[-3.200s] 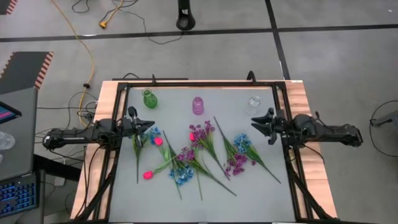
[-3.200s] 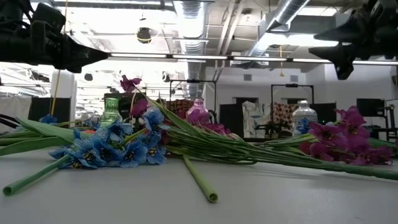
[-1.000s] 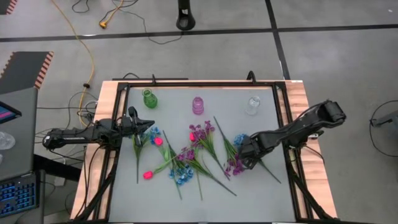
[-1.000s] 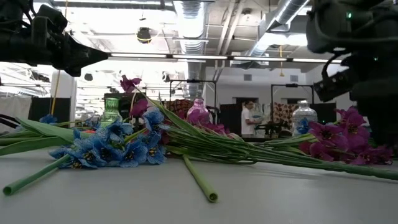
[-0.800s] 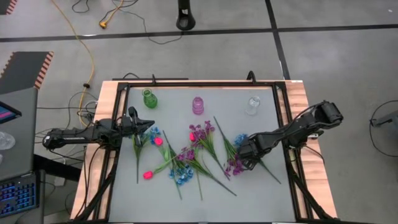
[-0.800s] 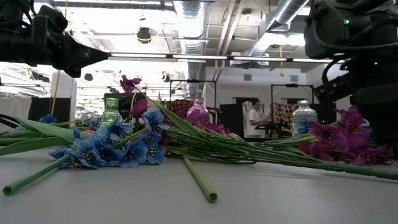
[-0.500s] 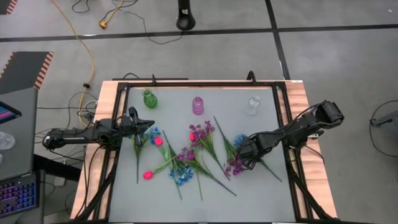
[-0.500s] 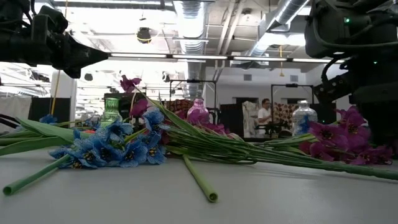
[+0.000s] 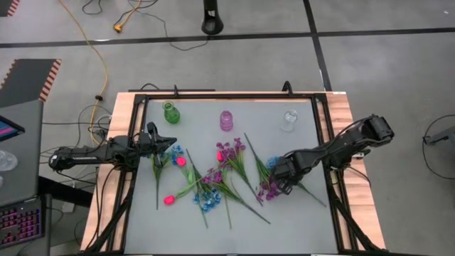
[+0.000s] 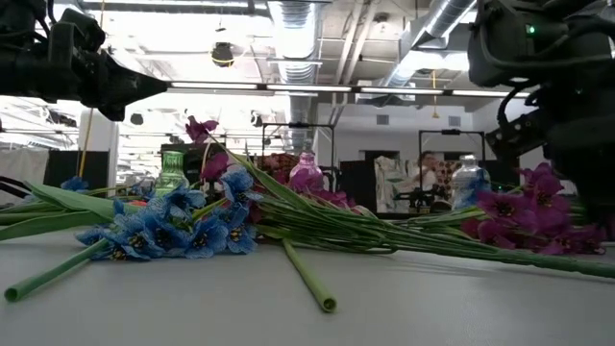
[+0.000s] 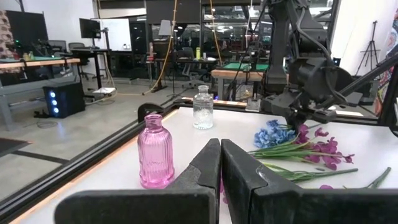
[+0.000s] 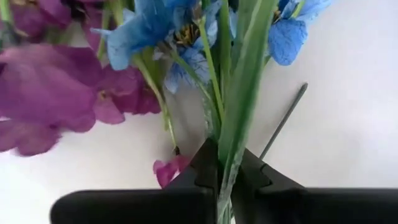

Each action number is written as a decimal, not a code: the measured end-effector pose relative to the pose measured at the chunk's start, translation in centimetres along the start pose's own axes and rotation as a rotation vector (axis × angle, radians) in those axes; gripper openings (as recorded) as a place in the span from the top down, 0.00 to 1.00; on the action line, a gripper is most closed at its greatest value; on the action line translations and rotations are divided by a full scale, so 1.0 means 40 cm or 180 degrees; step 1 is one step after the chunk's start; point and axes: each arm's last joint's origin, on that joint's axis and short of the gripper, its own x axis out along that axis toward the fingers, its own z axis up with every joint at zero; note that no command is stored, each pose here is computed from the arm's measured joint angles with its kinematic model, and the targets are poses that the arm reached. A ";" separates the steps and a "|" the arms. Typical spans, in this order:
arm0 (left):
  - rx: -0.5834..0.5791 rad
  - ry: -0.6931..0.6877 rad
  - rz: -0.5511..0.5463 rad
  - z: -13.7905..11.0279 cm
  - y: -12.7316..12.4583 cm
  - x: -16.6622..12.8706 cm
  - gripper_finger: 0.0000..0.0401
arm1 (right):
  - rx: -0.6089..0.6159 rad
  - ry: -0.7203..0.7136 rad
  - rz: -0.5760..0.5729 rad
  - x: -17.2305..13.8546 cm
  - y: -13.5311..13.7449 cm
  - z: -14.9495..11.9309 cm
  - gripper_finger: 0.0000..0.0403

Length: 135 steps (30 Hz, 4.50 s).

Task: Sort flowers into vase by color
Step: Put the right blue flowers into the transparent vase

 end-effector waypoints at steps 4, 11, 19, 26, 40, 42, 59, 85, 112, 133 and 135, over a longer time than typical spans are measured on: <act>0.0000 -0.0001 0.0000 0.000 0.000 0.000 1.00 | 0.0047 -0.0071 0.0103 -0.029 -0.016 -0.002 0.90; 0.0001 0.0000 0.0000 0.000 0.000 0.000 1.00 | 0.0150 -0.0457 0.0385 -0.103 -0.057 -0.011 0.90; 0.0001 -0.0001 -0.0001 0.000 0.000 0.000 1.00 | 0.0363 -0.1390 0.0755 -0.191 -0.104 -0.012 0.90; 0.0001 -0.0002 -0.0001 0.000 0.000 0.000 1.00 | 0.0250 -0.2504 0.1151 -0.285 -0.148 -0.011 0.90; 0.0002 -0.0001 0.0000 0.000 0.000 0.000 1.00 | 0.0480 -0.4647 -0.0159 -0.435 -0.288 -0.063 0.90; 0.0001 -0.0002 0.0000 0.000 0.000 0.000 1.00 | 0.0625 -0.4764 -0.0464 -0.445 -0.303 -0.069 0.89; 0.0002 0.0000 0.0000 0.000 0.000 0.000 1.00 | 0.0912 -0.4829 -0.1161 -0.465 -0.339 -0.016 0.90; 0.0002 -0.0001 0.0001 0.000 0.000 0.000 1.00 | 0.0930 -0.4586 -0.1360 -0.438 -0.337 0.074 0.90; 0.0002 0.0000 0.0001 0.000 0.000 0.000 1.00 | 0.0927 -0.4433 -0.1475 -0.421 -0.339 0.100 0.85; 0.0002 -0.0001 0.0000 0.000 0.000 0.000 1.00 | 0.0855 -0.4086 -0.1544 -0.390 -0.342 0.093 0.84; 0.0002 0.0000 0.0000 0.000 0.000 0.000 1.00 | 0.0844 -0.4066 -0.1552 -0.389 -0.343 0.092 0.82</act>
